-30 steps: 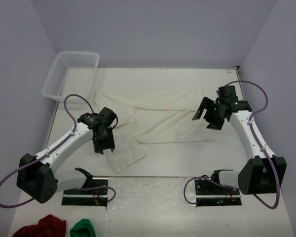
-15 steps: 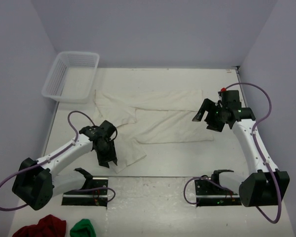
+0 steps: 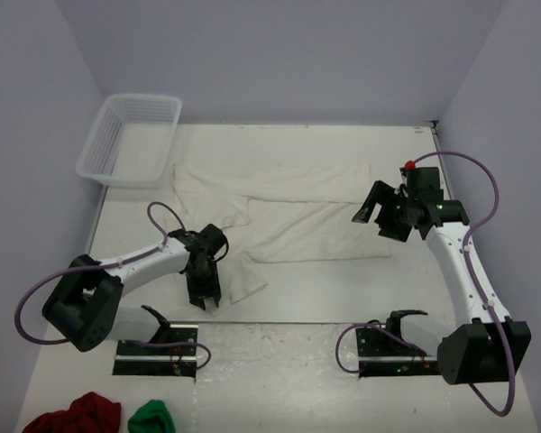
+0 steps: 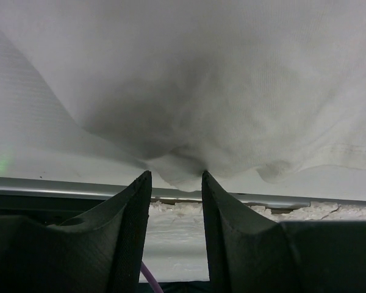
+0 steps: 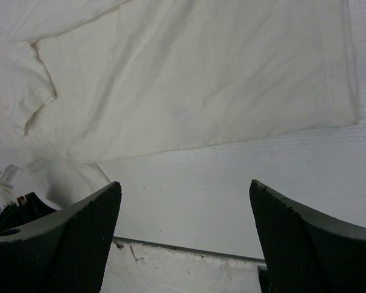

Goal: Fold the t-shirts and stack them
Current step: Grap the side of the flattened tshirt closest away from the robot with both arms

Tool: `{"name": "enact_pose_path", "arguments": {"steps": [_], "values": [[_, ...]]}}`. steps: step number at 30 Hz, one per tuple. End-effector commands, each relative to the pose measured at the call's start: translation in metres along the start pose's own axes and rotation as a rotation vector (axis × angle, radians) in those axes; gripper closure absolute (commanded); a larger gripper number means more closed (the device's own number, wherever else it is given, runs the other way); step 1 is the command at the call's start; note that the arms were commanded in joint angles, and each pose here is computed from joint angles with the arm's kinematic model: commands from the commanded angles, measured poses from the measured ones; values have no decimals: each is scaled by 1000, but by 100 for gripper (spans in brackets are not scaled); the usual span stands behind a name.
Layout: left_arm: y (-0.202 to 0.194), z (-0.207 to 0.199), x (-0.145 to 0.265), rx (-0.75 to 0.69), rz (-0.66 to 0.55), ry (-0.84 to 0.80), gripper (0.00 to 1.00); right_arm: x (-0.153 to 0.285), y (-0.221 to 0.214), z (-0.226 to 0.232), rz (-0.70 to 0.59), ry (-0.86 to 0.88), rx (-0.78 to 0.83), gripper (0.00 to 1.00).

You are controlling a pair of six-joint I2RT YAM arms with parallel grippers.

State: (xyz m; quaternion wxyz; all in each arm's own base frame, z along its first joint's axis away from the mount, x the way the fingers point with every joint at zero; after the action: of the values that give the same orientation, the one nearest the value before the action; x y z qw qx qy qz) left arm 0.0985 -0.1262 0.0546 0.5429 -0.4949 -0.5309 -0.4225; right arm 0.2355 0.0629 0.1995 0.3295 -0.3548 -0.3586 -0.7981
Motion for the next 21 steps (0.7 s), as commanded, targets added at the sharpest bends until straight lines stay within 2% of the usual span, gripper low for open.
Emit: {"name": "enact_pose_path", "arguments": {"steps": [1,12,16,19,21], "values": [[1,0,-7,13,-5,11,60,5,1,1,-28,12,21,13],[-10,-6,-18,-41,75,73,62,2,6,-3,-43,-29,-11,13],[-7,-11,-18,-44,80,65,81,-5,6,-15,-21,-110,-26,13],[-4,-14,-13,-50,70,58,100,-17,6,-34,44,-210,-55,17],[-4,-16,-10,-58,69,51,100,-20,12,-46,36,-243,-93,19]]}}
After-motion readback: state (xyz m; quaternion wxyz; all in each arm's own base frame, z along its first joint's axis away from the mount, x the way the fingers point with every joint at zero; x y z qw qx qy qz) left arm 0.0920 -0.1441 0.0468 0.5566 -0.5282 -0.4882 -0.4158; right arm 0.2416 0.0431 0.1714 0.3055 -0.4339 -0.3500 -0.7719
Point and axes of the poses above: each gripper's point midway between its finger pads, its own x axis back along the fingers, its own z axis along the line the jaws close on, y = z × x, the point moved 4 cm from there along x, back along the fingers, and after that the axes turned 6 degrees about -x, right-handed, at the moved point
